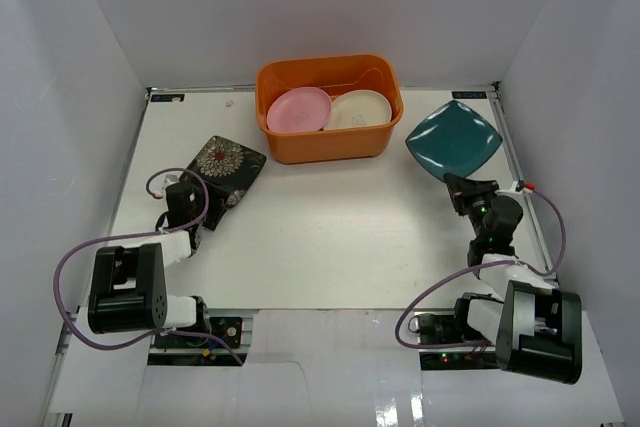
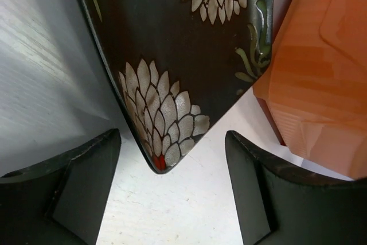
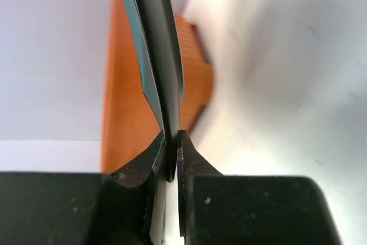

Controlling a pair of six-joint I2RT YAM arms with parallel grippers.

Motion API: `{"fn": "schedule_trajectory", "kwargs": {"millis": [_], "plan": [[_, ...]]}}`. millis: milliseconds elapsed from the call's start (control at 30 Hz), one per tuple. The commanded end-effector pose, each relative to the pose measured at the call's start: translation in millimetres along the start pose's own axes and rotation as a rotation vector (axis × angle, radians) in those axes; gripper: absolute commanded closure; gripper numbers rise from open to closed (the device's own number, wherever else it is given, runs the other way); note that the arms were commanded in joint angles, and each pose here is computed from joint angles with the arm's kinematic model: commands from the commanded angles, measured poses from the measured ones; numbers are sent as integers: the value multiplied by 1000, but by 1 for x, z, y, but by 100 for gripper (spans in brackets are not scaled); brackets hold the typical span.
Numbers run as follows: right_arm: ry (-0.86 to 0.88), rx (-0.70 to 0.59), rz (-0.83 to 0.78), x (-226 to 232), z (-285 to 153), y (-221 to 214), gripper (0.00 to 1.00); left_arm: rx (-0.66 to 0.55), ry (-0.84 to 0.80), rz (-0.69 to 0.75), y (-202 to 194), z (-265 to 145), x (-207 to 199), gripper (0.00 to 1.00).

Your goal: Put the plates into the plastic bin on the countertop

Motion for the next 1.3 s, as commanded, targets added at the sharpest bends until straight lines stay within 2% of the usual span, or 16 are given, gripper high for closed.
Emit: {"fn": "schedule_trajectory", "kwargs": {"millis": [0, 167, 233, 267, 333, 367, 400, 467, 533, 567, 633, 667, 767, 1133, 1233, 1267], "plan": [[259, -52, -147, 79, 1, 29, 92, -10, 52, -6, -2, 3, 18, 17], [419, -43, -291, 157, -2, 42, 92, -13, 97, -21, -1, 10, 33, 26], [436, 34, -363, 174, 4, 32, 92, -26, 96, -31, 1, 12, 35, 30], [501, 34, -413, 211, 5, 37, 92, -27, 97, -33, 0, 14, 37, 31], [549, 164, -482, 244, 20, 9, 92, -30, 103, -44, 1, 18, 40, 34], [527, 233, -489, 233, 28, -8, 92, -31, 105, -47, 1, 19, 41, 34], [561, 256, -509, 259, 32, -12, 92, -36, 105, -48, 2, 20, 42, 35], [556, 333, -535, 265, 54, -41, 92, -40, 109, -49, 3, 23, 44, 41], [539, 373, -535, 274, 80, -58, 92, -41, 120, -44, 2, 24, 48, 49], [541, 399, -524, 277, 86, -63, 92, -44, 123, -44, 3, 24, 49, 60], [532, 432, -514, 283, 110, -77, 92, -41, 127, -38, 3, 26, 50, 70], [529, 440, -512, 285, 116, -81, 92, -37, 125, -40, 2, 27, 51, 80], [483, 465, -520, 285, 146, -99, 92, -27, 118, -40, 1, 27, 50, 100], [318, 530, -542, 241, 225, -135, 92, -89, -29, 8, 13, -15, 7, 100], [284, 542, -553, 229, 232, -141, 92, -135, -105, 45, 25, -35, -19, 100], [273, 551, -552, 224, 234, -144, 86, -170, -173, 62, 33, -48, -40, 100]]}}
Point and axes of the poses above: each gripper's point midway between its finger pads, its own z axis out along the fingers, its own x axis along the line the jaws close on, y = z × x, the point moved 4 cm from there along -z, back along the fingers, and after that the axes turned 3 degrees about -z, right-handed, at the moved point
